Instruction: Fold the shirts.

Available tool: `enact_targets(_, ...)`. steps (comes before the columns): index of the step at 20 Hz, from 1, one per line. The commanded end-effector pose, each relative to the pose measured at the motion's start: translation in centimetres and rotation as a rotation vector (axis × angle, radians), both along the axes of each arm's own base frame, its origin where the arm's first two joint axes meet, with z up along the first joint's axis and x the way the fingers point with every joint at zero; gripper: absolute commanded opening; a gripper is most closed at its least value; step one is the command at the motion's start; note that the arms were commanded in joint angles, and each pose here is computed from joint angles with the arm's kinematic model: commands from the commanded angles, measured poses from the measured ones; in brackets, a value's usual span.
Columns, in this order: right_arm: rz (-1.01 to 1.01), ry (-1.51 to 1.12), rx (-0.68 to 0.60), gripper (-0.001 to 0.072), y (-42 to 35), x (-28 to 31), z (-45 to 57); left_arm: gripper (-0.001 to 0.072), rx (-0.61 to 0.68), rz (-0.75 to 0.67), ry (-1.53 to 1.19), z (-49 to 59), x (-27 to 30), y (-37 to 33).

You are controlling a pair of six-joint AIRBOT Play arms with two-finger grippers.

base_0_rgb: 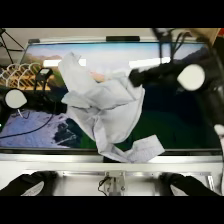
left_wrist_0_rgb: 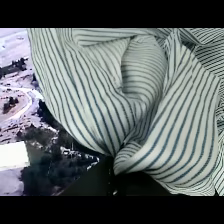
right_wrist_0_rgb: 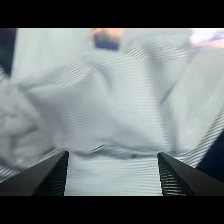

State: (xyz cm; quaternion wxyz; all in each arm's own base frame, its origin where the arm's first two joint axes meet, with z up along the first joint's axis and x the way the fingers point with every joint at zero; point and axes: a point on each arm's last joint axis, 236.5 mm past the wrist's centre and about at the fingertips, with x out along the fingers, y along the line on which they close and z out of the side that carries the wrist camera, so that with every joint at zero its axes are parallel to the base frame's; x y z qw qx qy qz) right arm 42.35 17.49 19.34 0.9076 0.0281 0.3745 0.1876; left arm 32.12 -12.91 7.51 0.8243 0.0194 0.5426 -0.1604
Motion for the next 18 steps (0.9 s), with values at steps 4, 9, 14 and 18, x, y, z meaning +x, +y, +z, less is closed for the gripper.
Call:
enact_targets(4,-0.292,0.517,0.244,0.0663,-10.4,5.9,-14.8,0.0057,-0.014,0.008,-0.033,2.1,-1.5,0.2)
enact_targets(9,-0.229,0.746,0.295,0.0663,-5.6,5.3,-23.8,0.0057,-0.022,0.011,-0.054,2.3,-1.0,0.0)
enact_targets(14,-0.229,0.796,0.284,0.0663,-1.6,5.0,-27.0,0.0057,-0.100,0.016,-0.114,3.5,0.2,-1.5)
enact_targets(18,-0.237,0.845,0.279,0.0660,0.7,4.2,-28.9,0.0057,-0.188,0.021,-0.142,4.5,0.8,-3.1)
